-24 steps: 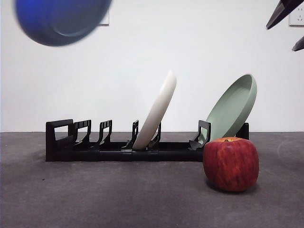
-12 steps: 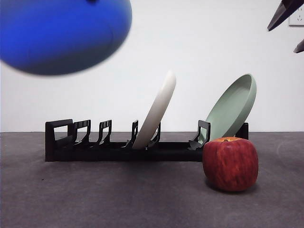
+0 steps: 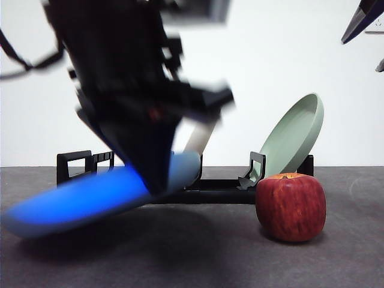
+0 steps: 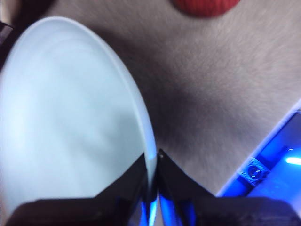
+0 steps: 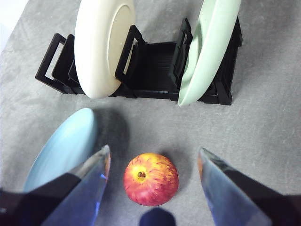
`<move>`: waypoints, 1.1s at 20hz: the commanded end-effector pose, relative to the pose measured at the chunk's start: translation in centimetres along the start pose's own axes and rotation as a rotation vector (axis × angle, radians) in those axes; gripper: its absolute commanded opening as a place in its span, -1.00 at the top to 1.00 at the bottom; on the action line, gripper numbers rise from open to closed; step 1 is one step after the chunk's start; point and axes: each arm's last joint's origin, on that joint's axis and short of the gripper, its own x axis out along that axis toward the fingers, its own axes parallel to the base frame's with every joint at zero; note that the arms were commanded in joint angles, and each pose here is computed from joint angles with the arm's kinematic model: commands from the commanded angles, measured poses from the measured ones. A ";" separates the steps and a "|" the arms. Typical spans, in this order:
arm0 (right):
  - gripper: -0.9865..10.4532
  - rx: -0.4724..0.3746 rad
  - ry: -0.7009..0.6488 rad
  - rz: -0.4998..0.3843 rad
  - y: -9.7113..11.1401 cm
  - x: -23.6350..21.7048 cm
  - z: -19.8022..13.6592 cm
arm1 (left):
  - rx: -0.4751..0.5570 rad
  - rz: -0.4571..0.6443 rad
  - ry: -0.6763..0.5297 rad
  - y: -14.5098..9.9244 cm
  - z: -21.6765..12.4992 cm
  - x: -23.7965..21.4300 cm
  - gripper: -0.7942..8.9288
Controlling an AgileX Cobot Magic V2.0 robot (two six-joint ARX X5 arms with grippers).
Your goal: Take the blue plate from the plate rack,put the plate on the table,take the apple from the table,put the apple in the plate
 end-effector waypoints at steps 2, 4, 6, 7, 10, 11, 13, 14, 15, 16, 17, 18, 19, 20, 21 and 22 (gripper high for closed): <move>0.27 -0.008 0.005 0.001 0.1 0.0 0.0 | 0.060 0.008 0.014 -1.4 0.2 3.0 0.85; 0.27 -0.006 0.008 0.001 0.1 0.0 -0.1 | 0.079 0.008 0.017 -1.9 0.2 4.0 0.84; 0.27 -0.001 0.020 0.000 0.0 0.0 -0.2 | 0.081 0.008 0.016 -1.9 0.2 4.0 0.56; 0.27 -0.010 0.028 -0.001 0.0 0.0 -0.3 | 0.076 0.008 0.014 -1.9 0.3 4.0 0.26; 0.27 -0.018 0.062 -0.002 0.0 -0.1 -0.6 | 0.058 0.047 -0.021 -1.3 0.7 3.3 -0.06; 0.27 -0.023 0.071 -0.003 0.0 -0.1 -0.7 | 0.050 0.068 -0.040 -1.1 1.0 2.8 -0.06; 0.27 -0.026 0.079 0.000 0.1 0.0 -0.8 | 0.026 0.127 -0.098 -0.2 2.0 0.7 -0.06; 0.25 -0.032 0.083 0.006 0.2 0.0 -0.8 | 0.012 0.162 -0.133 0.4 2.7 -0.8 -0.06; 0.15 -0.045 0.086 0.014 0.4 0.1 -0.9 | -0.010 0.196 -0.174 1.3 3.4 -2.8 -0.06; 0.08 -0.060 0.092 0.023 0.6 0.2 -0.9 | -0.031 0.228 -0.222 2.1 4.2 -4.9 -0.06; 0.04 -0.075 0.096 0.033 0.9 0.4 -0.9 | -0.048 0.257 -0.275 3.1 4.9 -7.0 -0.06; 0.04 -0.095 0.102 0.049 1.3 0.6 -0.9 | -0.069 0.280 -0.340 4.4 5.6 -9.6 -0.06; 0.04 -0.117 0.110 0.045 1.7 1.0 -1.0 | -0.094 0.297 -0.402 5.8 6.2 -12.2 -0.06; 0.04 -0.146 0.118 0.021 2.1 1.4 -1.0 | -0.120 0.304 -0.461 7.0 6.7 -14.8 -0.06; -0.03 -0.183 0.126 -0.008 2.6 1.9 -1.1 | -0.143 0.308 -0.513 8.3 7.0 -17.0 -0.06; -0.12 -0.221 0.137 -0.057 3.1 2.5 -1.3 | -0.174 0.316 -0.577 9.7 7.3 -19.7 -0.06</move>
